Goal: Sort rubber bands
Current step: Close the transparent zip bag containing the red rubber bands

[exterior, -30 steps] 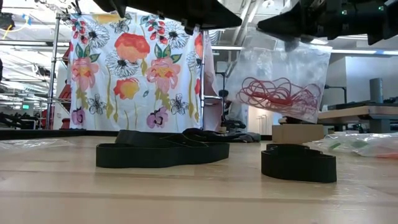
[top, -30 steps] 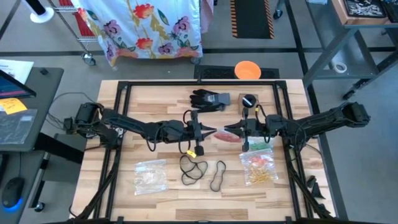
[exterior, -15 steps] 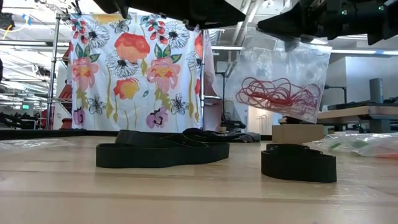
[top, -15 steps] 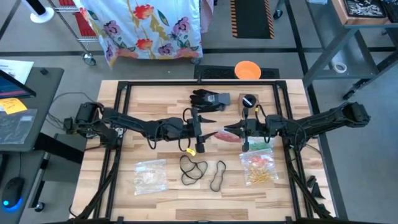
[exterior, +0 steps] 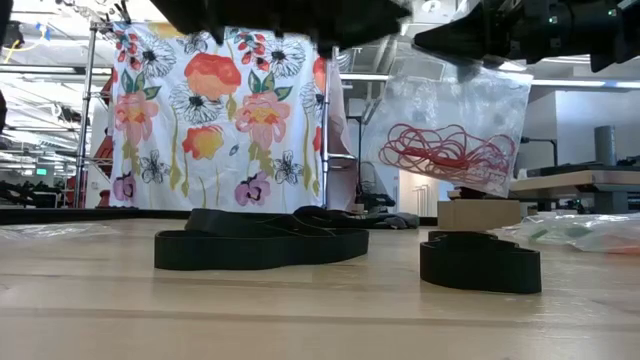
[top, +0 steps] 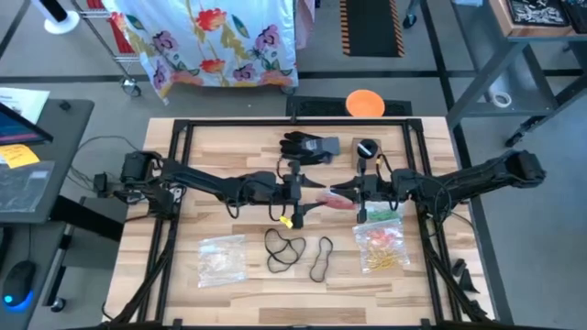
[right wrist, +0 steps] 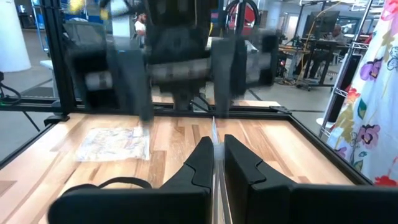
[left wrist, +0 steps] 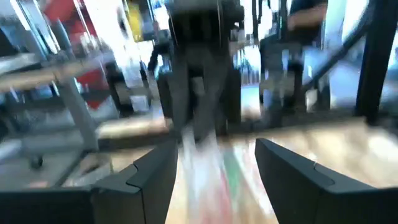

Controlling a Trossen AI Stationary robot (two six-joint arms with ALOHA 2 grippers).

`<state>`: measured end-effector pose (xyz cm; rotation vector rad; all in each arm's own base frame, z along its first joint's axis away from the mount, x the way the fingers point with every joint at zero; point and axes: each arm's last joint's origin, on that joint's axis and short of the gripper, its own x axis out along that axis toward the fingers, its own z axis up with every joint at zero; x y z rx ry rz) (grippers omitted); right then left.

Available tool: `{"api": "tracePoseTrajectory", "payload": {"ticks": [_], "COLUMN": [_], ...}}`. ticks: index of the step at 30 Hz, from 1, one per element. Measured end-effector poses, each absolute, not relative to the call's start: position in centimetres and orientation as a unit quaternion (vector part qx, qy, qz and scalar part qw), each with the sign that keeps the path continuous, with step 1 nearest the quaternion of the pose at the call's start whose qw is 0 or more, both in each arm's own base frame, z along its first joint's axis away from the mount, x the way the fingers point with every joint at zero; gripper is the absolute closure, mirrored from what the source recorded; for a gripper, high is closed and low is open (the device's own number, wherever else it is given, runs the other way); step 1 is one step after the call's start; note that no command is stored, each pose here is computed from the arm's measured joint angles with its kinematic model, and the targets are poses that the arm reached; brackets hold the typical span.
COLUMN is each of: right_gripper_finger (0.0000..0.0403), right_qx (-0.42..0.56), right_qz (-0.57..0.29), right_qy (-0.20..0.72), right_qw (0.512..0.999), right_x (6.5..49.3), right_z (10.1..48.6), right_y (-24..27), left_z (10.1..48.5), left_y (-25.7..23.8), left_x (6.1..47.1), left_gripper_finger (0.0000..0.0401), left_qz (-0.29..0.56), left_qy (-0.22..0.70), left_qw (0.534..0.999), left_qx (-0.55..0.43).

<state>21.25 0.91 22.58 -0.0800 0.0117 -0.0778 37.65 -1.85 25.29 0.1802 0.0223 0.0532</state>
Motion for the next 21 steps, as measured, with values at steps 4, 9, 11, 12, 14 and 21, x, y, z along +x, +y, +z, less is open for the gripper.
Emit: {"api": "tracePoseTrajectory", "payload": {"ticks": [4, 9, 11, 12, 14, 21], "right_gripper_finger": [0.0385, 0.0385, 0.0385, 0.0385, 0.0385, 0.0385], "right_qx": [-0.040, -0.041, -0.041, -0.041, -0.041, -0.041], "right_qz": [-0.039, -0.037, -0.038, -0.038, -0.038, -0.038], "right_qy": [0.007, 0.014, 0.019, 0.019, 0.020, 0.017], "right_qw": [0.998, 0.998, 0.998, 0.998, 0.998, 0.998], "right_x": [21.25, 21.23, 21.22, 21.22, 21.22, 21.22], "right_z": [22.57, 22.46, 22.34, 22.34, 22.32, 22.38], "right_y": [0.92, 0.95, 0.91, 0.91, 0.91, 0.91], "left_z": [24.38, 24.76, 24.82, 24.85, 24.85, 24.80], "left_y": [-1.79, -1.82, -1.91, -1.93, -1.95, -1.92], "left_x": [38.69, 38.71, 38.70, 38.69, 38.69, 38.68], "left_gripper_finger": [0.0187, 0.0187, 0.0187, 0.0187, 0.0187, 0.0203], "left_qz": [0.046, 0.059, 0.058, 0.057, 0.057, 0.058], "left_qy": [0.049, 0.051, 0.049, 0.049, 0.049, 0.051], "left_qw": [0.991, 0.990, 0.990, 0.990, 0.990, 0.990], "left_qx": [0.115, 0.121, 0.122, 0.122, 0.120, 0.116]}}
